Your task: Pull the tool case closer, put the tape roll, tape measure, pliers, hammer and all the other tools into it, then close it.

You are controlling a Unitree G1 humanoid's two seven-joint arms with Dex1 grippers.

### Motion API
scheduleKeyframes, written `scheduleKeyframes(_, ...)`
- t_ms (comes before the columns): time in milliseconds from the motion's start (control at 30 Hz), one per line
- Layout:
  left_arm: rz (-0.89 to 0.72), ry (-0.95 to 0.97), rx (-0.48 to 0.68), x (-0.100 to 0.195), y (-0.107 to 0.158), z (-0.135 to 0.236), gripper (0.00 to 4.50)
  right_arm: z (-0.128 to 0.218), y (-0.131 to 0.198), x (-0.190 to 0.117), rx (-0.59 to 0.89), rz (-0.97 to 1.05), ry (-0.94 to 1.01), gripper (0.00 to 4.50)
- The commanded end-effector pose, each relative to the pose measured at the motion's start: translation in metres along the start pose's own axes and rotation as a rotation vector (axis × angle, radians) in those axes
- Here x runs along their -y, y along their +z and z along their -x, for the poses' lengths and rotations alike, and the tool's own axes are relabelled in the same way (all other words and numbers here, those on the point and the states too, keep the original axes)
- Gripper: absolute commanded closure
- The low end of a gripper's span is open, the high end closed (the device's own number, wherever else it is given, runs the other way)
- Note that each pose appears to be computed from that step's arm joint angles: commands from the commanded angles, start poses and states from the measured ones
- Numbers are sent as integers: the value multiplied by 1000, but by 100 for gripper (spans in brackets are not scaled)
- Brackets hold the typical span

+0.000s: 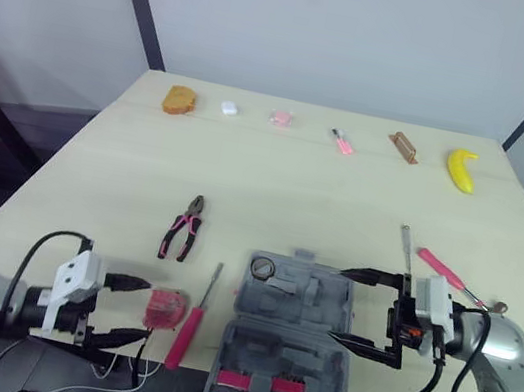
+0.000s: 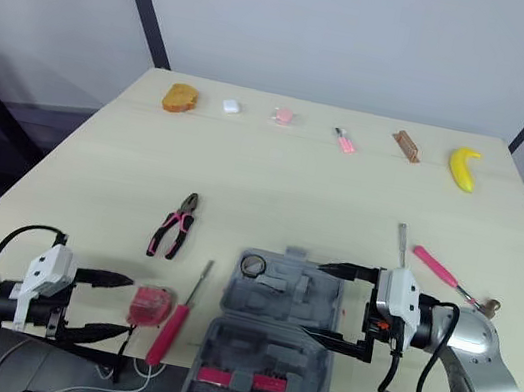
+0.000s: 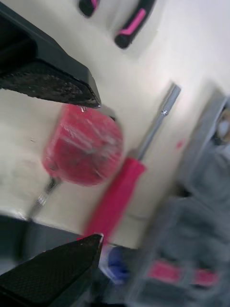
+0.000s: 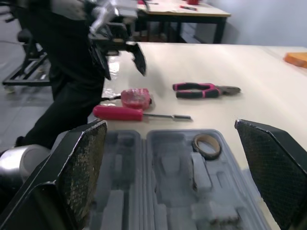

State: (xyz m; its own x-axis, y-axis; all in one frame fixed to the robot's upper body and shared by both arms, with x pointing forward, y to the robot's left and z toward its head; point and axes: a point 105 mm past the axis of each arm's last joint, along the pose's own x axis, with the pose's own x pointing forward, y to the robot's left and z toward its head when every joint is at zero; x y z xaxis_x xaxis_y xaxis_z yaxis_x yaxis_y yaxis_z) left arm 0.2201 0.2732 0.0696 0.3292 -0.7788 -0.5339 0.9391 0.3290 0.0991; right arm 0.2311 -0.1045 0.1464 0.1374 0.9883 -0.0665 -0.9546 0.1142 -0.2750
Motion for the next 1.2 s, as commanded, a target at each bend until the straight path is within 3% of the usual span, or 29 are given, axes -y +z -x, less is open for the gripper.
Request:
scheduleKeyframes(33,-54,-52,-11,-5,-6,0,5,1,9,2,12,35,3,0)
scheduleKeyframes(200,-110,-89,-2,-19,-10,-3,5,-3,10,3,16,40,4,0)
scheduleKeyframes(1000,-196,-235,-83,-13,-26,-26,5,-7,15,2,24,44,5,0)
scheduleKeyframes(1133,-184,-222,-69,-15,-25,-27,132,-8,15,2,26,46,11,0)
scheduleKeyframes(1200,-182,-223,-67,-14,-25,-27,156,-8,15,2,26,46,12,0)
